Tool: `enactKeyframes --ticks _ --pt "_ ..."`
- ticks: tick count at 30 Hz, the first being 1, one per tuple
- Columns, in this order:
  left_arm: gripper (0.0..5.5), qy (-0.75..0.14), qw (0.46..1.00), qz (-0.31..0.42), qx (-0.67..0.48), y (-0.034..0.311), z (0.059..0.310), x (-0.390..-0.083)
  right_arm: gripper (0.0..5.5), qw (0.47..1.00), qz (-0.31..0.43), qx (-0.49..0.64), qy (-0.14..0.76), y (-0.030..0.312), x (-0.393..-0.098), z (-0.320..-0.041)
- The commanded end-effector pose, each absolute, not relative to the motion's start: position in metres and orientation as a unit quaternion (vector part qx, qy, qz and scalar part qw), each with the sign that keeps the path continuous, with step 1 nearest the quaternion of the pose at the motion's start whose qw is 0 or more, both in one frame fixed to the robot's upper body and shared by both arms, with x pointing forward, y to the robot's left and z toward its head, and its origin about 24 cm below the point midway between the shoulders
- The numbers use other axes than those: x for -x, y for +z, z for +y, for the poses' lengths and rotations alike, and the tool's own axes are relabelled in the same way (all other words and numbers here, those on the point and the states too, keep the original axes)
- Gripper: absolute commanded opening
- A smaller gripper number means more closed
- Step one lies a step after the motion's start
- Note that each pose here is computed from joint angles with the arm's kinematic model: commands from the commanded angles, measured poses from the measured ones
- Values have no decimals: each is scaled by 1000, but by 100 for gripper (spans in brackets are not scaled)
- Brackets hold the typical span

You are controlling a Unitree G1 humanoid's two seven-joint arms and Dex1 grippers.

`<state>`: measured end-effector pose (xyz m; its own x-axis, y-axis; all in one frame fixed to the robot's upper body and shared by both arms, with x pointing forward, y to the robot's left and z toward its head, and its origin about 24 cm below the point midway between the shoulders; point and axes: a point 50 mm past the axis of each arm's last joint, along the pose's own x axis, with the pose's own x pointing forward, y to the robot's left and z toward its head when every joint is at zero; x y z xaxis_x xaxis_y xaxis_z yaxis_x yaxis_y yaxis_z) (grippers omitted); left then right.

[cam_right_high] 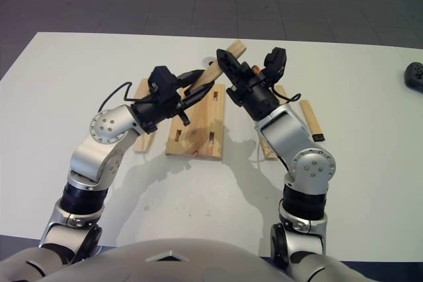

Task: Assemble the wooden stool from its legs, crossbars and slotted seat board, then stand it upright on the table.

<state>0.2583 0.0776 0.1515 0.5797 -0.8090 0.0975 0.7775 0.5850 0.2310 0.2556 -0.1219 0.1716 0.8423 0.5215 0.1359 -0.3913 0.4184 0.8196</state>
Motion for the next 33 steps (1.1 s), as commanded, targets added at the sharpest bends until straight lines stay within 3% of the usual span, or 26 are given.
enactKeyframes --ticks 1,7,10,14,19,24,33 --pt "131 -442 887 -90 -96 148 82 -259 44 846 60 -463 259 171 -256 -125" --pt "229 -425 895 -83 -107 146 88 -264 43 848 29 -470 243 176 -262 -134" --pt "282 -409 905 -76 -94 147 98 -266 43 862 -13 -462 207 183 -271 -154" --pt "356 -371 926 -61 -23 153 122 -268 43 919 -75 -366 126 189 -277 -189" --pt "440 -194 979 -52 35 157 168 -288 43 972 -60 -211 85 157 -272 -206" --pt "526 -85 993 -56 51 158 185 -298 43 985 -33 -146 88 126 -272 -208" --pt "540 -58 996 -34 66 148 186 -298 43 987 -24 -130 90 112 -275 -210"
